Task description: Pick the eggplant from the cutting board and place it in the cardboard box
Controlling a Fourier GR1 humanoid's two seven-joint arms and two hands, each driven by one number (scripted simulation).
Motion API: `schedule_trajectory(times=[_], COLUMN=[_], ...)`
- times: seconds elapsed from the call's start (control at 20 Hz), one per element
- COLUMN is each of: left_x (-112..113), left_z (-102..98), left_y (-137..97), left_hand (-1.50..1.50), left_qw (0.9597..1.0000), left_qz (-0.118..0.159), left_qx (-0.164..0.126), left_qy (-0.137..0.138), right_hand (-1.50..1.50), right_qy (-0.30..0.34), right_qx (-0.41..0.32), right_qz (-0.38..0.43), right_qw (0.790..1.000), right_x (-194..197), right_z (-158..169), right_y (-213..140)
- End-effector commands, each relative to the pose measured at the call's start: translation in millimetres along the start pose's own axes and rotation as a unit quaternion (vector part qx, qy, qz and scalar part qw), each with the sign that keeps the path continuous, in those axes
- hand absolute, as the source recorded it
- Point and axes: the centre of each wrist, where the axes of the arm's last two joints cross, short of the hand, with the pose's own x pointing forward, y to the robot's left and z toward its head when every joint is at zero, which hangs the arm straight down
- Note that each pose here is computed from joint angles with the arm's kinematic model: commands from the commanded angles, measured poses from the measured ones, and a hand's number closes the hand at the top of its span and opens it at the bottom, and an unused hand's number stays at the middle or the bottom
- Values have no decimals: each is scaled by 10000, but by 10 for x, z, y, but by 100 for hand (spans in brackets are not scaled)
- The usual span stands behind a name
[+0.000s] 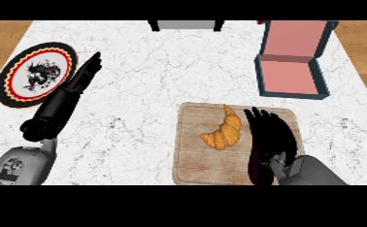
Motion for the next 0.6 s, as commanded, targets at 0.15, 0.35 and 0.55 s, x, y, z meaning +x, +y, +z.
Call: schedule_trajectory(times=[0.15, 0.35, 0.55], left_x=[16, 93, -67], left_z=[-11, -75, -17], left_y=[-16, 45, 139], left_hand=[0, 0, 0], left_qw=[10000, 9999, 10000], left_qz=[1, -95, 25], left_qx=[17, 22, -42], left_qy=[36, -69, 47], right_hand=[-150, -150, 150], right_qy=[447, 254, -271], right_qx=[119, 271, -50], right_qz=[14, 52, 305], right_qw=[9989, 9993, 9992], right_x=[-23, -262, -185], right_z=[-32, -86, -109], right_y=[292, 60, 5])
